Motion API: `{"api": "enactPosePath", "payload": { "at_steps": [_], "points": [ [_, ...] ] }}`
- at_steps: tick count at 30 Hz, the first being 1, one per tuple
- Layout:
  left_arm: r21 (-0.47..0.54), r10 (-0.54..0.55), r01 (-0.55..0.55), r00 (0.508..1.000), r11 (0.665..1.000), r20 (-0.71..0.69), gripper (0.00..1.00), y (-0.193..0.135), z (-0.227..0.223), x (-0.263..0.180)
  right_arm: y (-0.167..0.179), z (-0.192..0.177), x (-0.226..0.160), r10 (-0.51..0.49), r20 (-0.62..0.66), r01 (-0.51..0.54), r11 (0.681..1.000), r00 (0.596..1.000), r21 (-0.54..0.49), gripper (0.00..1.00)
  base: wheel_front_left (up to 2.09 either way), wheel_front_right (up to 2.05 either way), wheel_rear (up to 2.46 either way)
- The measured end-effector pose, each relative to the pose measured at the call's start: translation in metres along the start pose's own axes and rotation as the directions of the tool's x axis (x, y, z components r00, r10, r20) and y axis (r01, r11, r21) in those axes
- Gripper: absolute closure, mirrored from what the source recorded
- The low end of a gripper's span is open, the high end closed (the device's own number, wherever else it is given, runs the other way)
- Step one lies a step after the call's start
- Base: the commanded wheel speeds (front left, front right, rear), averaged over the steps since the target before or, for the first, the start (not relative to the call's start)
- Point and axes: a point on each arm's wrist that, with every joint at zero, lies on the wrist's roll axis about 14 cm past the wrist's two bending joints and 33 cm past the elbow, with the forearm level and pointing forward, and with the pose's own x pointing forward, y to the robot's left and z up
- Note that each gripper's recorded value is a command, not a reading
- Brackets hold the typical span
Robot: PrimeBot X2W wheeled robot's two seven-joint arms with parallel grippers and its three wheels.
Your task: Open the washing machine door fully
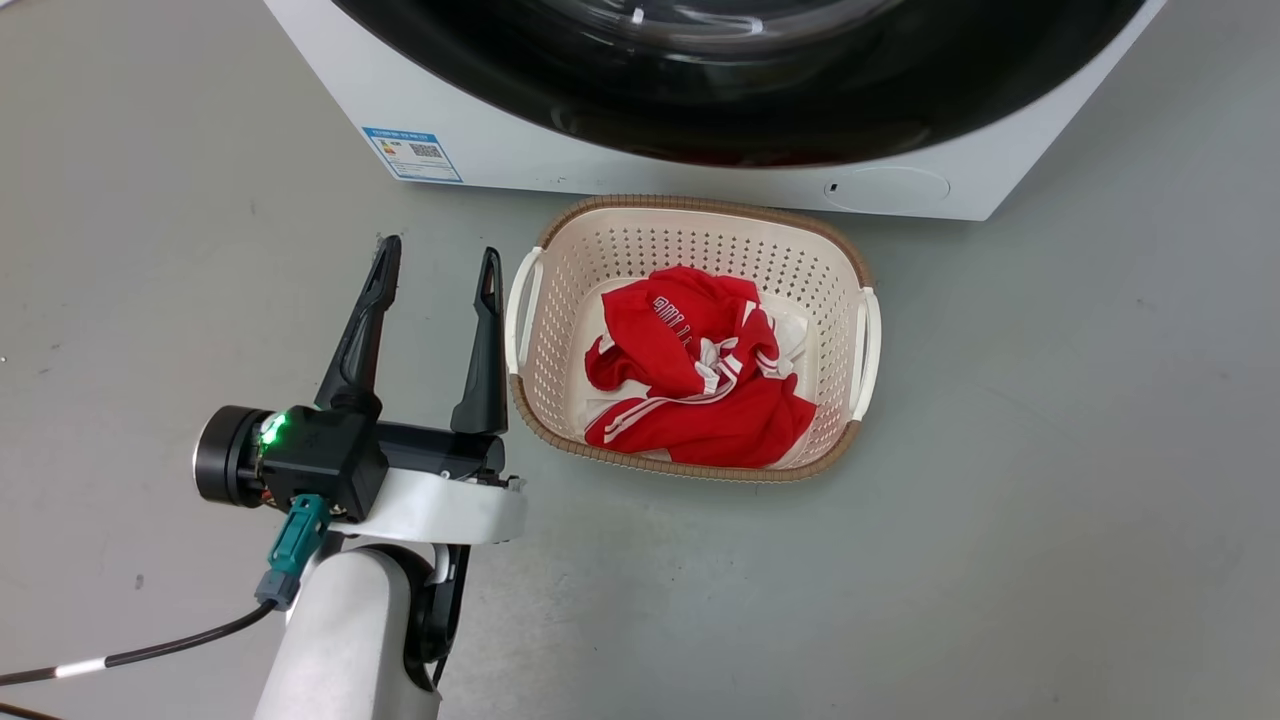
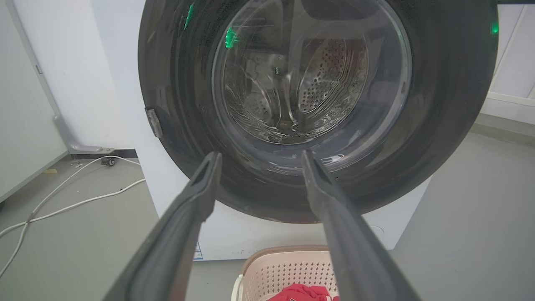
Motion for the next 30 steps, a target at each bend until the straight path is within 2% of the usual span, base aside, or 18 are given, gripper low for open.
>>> {"api": "enactPosePath", "payload": {
  "at_steps": [8, 16, 23, 30],
  "points": [
    [0.001, 0.0, 0.0, 1.0, 1.0, 0.008, 0.0, -0.001, 0.004, 0.0, 0.011, -0.033, -0.005, 0.039, -0.181, -0.037, 0.999, 0.983, 0.014, 1.0, 0.0, 0.0, 0.0],
    [0.009, 0.0, -0.001, 0.999, 1.0, 0.039, 0.0, -0.002, 0.021, -0.008, 0.017, -0.067, -0.031, 0.078, -0.327, -0.067, 0.997, 0.942, 0.046, 1.0, 0.0, 0.0, 0.0],
    [0.003, 0.004, -0.004, 0.999, 1.0, 0.051, 0.0, -0.003, 0.034, -0.028, 0.036, -0.112, -0.06, 0.145, -0.45, -0.119, 0.989, 0.881, 0.085, 1.0, 0.0, 0.0, 0.0],
    [-0.003, 0.011, -0.011, 0.998, 1.0, 0.062, 0.0, -0.003, 0.045, -0.05, 0.057, -0.161, -0.088, 0.208, -0.559, -0.178, 0.978, 0.802, 0.108, 1.0, 0.0, 0.0, 0.0]
  ]
}}
